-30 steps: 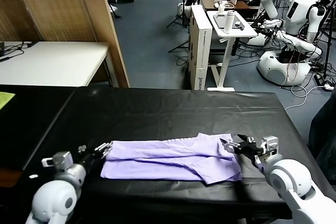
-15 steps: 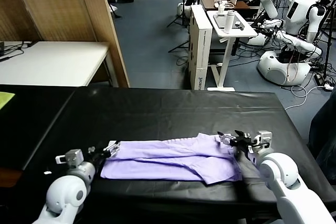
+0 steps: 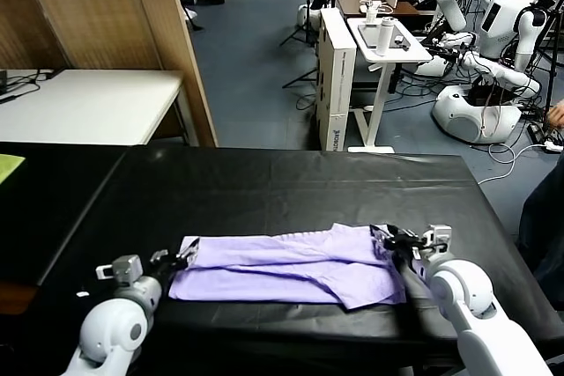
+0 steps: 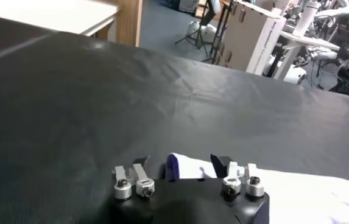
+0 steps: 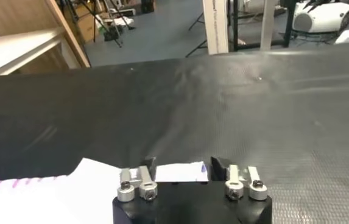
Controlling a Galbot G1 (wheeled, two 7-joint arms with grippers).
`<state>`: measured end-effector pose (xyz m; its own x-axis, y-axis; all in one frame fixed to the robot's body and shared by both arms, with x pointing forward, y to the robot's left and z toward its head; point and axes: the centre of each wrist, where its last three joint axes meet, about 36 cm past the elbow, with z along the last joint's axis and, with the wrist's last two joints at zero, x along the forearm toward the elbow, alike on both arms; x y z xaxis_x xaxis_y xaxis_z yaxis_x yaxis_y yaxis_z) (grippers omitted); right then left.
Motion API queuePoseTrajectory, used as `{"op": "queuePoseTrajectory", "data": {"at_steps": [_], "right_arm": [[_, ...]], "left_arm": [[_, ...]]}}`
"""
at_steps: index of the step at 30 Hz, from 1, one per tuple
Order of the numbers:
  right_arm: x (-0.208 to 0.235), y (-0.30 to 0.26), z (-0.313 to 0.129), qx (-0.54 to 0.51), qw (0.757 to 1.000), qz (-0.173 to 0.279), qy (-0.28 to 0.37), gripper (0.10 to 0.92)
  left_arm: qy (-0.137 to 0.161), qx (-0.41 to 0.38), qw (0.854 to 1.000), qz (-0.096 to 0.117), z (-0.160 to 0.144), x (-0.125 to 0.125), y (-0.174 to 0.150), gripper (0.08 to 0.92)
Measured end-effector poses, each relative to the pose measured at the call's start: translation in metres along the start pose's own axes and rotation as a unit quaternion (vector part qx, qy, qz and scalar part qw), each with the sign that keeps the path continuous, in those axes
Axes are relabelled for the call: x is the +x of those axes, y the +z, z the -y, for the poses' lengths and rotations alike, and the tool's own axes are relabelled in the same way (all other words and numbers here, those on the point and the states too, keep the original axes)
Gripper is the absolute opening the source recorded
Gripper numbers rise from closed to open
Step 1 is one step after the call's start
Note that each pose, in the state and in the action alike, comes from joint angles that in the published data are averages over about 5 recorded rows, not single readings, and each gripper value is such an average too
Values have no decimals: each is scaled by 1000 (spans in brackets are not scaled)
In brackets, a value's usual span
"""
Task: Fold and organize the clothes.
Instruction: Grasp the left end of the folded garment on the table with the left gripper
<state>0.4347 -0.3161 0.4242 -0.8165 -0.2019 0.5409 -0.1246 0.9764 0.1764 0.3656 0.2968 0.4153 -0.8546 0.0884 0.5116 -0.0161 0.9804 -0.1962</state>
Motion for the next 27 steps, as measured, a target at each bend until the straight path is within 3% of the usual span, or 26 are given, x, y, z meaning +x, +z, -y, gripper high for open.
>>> {"op": "queuePoseTrajectory", "data": {"at_steps": [4,7,10,15,18,22,27], "right_arm": [[0,-1,0,-2,1000,9,1,182],[1,0,0,-3,1000,18,5,152],[1,2,-1,-3,999,30,12,154],[1,9,-2,-8,999,40,18,155],[3,11,-3,-14,999,44,8,223],[11,8,-3,-15,998,55,-8,463],[26,-1,-1,-5,998,67,-13,761]], "left_arm": [[1,-5,1000,0,0,-1,1,351],[1,-9,1000,1,1,-2,0,209],[0,-15,1000,4,1,-6,0,155],[0,-19,1000,8,3,-17,-4,151],[2,-18,1000,13,4,-24,-12,151],[2,-19,1000,17,4,-27,-22,213],[-2,-16,1000,7,-3,-17,-29,513]]}}
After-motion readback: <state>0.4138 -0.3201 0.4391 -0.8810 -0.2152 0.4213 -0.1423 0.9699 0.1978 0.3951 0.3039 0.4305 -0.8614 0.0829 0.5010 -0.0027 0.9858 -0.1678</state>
